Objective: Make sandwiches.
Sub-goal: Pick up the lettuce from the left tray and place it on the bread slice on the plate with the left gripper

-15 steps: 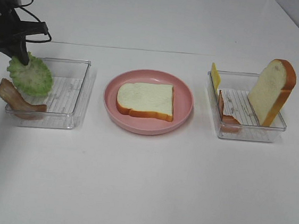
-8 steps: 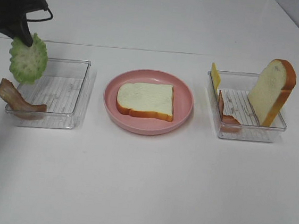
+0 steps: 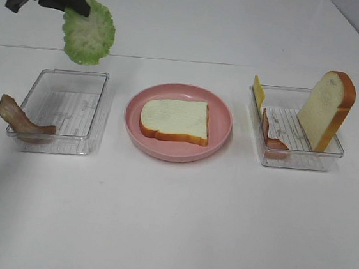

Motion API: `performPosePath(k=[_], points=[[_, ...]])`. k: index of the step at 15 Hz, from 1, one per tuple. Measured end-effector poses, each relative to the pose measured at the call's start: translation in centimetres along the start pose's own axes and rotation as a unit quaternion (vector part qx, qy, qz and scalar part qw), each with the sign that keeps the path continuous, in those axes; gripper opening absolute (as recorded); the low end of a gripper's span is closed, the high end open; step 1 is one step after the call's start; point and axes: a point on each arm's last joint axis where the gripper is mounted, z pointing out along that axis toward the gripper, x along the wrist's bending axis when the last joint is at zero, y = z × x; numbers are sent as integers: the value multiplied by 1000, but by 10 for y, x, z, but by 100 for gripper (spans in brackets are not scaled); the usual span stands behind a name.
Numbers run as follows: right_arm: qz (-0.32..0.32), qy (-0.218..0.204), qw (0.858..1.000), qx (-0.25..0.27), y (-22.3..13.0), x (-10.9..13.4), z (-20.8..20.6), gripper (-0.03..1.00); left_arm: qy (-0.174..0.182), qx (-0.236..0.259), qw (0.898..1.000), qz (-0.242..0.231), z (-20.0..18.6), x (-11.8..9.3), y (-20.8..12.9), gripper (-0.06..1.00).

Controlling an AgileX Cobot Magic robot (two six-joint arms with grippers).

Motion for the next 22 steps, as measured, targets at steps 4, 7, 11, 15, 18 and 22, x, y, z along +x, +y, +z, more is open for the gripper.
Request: performPosePath(k=[4,7,11,15,18,22], points=[[0,0,1000,0,0,0,0,83,-37,14,997,61,57,-69,-30,3],[0,0,1000,0,0,0,0,83,-52,41,995,73,103,-92,-56,3],[0,0,1000,0,0,0,0,83,-70,69,994,57,141,-101,-79,3],[0,0,1000,0,0,0,0,83,-50,87,994,44,171,-81,-88,3],[0,0,1000,0,0,0,0,83,-3,78,994,77,176,-62,-85,3],[0,0,1000,0,0,0,0,83,13,59,994,94,177,-60,-81,6]])
